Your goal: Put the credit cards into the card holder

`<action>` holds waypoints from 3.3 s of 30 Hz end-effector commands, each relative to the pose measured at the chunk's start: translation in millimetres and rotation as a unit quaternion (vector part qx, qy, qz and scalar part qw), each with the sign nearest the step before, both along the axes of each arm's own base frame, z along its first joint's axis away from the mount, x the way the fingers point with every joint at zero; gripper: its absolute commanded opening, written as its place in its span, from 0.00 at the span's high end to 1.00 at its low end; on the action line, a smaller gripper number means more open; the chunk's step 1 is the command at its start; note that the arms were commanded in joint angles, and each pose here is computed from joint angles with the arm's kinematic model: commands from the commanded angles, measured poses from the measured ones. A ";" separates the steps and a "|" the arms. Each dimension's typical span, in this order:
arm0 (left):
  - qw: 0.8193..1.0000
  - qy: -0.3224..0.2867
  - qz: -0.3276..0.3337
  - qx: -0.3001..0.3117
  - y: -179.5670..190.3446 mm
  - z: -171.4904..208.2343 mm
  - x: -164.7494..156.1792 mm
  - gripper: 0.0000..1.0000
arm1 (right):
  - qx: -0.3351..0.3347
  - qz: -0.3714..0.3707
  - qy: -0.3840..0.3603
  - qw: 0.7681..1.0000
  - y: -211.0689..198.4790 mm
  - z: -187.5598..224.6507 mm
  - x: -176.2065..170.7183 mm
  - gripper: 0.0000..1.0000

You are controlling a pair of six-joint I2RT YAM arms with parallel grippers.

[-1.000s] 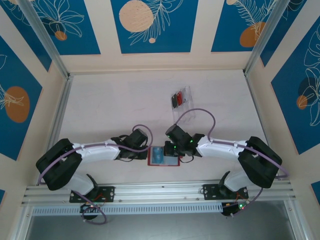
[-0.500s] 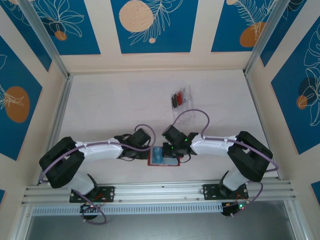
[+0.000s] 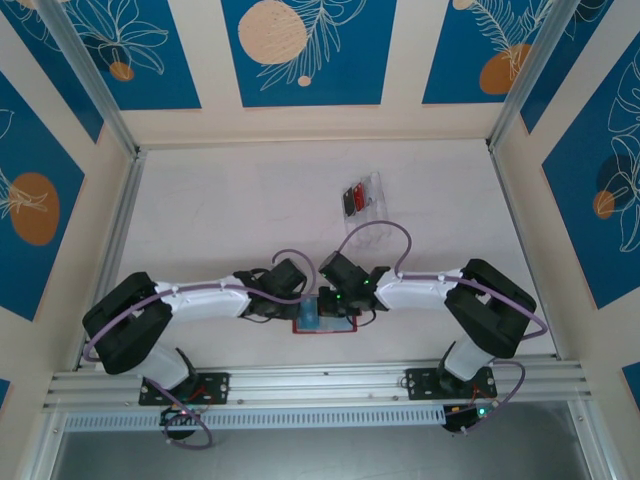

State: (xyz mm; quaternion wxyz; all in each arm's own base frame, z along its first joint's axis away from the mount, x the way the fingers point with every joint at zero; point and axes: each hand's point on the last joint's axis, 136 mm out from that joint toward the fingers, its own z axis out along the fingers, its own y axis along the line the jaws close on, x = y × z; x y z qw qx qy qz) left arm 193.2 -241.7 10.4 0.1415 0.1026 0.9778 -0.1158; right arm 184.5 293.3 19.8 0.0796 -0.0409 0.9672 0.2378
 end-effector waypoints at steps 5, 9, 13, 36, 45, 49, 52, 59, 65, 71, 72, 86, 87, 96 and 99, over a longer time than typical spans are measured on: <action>0.999 0.006 0.005 -0.037 -14.1 -13.3 -7.3 0.91 | -0.066 0.004 -0.036 0.997 -32.8 33.6 11.8 0.79; 0.999 -0.002 0.013 -0.039 -7.9 -6.1 -5.0 0.90 | -0.109 0.004 -0.038 0.993 -52.9 31.2 13.1 0.74; 0.999 -0.004 0.012 -0.037 -6.6 -3.6 -3.2 0.90 | -0.148 0.009 -0.032 0.988 -62.1 18.4 14.0 0.71; 0.999 0.002 0.003 -0.044 -11.9 -7.6 -4.1 0.90 | -0.292 0.030 -0.052 0.955 -69.2 -9.6 6.9 0.81; 0.999 0.005 -0.001 -0.046 -14.2 -8.5 -4.5 0.89 | -0.296 0.035 -0.061 0.953 -65.5 0.4 5.6 1.00; 0.999 0.008 -0.008 -0.050 -19.1 -9.2 -3.9 0.89 | -0.292 0.040 -0.069 0.953 -61.7 7.4 6.3 1.00; 0.998 0.009 -0.013 -0.053 -23.4 -9.5 -2.8 0.89 | -0.280 0.045 -0.074 0.956 -56.5 14.5 7.4 1.00; 0.997 0.011 -0.027 -0.070 -39.6 -7.4 -1.3 0.89 | -0.245 0.064 -0.070 0.965 -39.9 25.8 7.4 1.00; 0.995 0.003 -0.039 -0.093 -56.1 1.4 -1.1 0.89 | -0.223 0.063 -0.059 0.971 -36.7 28.4 6.9 1.00; 0.993 0.000 -0.039 -0.111 -62.0 8.2 -1.3 0.89 | -0.170 0.050 -0.034 0.984 -37.0 30.7 6.6 1.00; 0.993 0.001 -0.039 -0.110 -62.3 6.7 -1.7 0.89 | -0.158 0.047 -0.030 0.986 -36.5 32.5 7.0 1.00; 0.993 0.007 -0.043 -0.107 -66.7 1.1 -6.1 0.89 | -0.163 0.038 -0.014 0.986 -41.6 30.8 7.4 0.82; 0.993 0.007 -0.042 -0.106 -66.2 0.2 -6.2 0.89 | -0.167 0.038 -0.013 0.985 -42.5 29.7 6.8 0.82; 0.994 0.013 -0.040 -0.102 -64.3 -4.0 -7.7 0.89 | -0.186 0.030 -0.009 0.982 -50.1 27.9 5.8 0.73; 0.994 0.014 -0.040 -0.103 -64.9 -4.6 -7.9 0.90 | -0.179 0.031 -0.010 0.983 -49.0 29.5 4.6 0.72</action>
